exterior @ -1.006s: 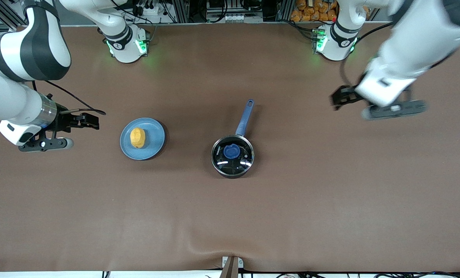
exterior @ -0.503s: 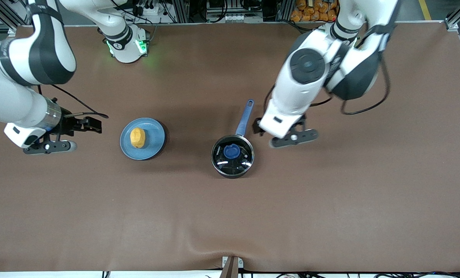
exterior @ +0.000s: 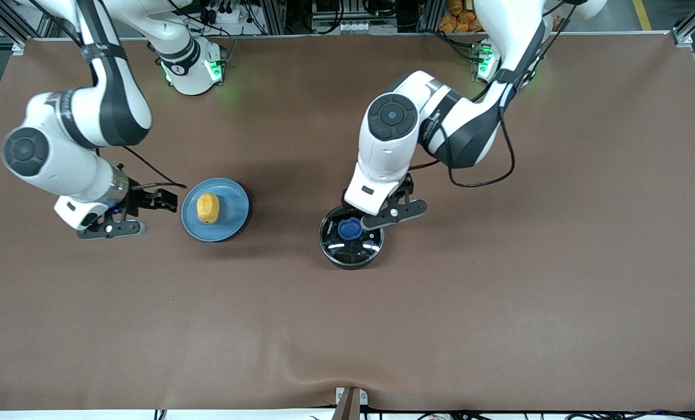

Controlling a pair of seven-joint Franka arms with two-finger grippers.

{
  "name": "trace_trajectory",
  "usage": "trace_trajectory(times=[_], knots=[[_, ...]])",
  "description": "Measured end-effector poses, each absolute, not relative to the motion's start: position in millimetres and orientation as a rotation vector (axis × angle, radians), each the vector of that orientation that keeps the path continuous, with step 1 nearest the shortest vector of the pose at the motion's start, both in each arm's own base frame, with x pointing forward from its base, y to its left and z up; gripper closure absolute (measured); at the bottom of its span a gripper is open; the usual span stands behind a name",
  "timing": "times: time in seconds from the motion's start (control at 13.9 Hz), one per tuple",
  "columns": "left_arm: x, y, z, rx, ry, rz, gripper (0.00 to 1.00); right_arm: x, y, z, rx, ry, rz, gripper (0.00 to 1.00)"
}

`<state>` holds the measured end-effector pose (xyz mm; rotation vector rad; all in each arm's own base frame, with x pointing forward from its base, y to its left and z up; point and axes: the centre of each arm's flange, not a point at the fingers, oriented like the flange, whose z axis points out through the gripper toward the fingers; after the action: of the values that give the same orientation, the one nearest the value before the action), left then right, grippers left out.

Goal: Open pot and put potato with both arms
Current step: 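Grasp the potato with the right gripper while the left gripper grasps the knob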

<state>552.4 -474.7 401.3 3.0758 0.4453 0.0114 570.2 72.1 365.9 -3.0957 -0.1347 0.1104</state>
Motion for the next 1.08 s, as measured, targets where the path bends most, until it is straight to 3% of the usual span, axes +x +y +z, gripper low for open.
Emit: trace_trajectory(times=[0.5,1.08], knots=[[562.5,-499.7,361.9,3.003,0.465,0.163,0.00,545.7,86.8,284.7,-3.091,-0.140,0.086,0.00],[568.8,-505.4,323.5,2.993,0.461,0.179,0.00,530.7,103.2,222.5,-3.103,-0.168,0.148,0.00]])
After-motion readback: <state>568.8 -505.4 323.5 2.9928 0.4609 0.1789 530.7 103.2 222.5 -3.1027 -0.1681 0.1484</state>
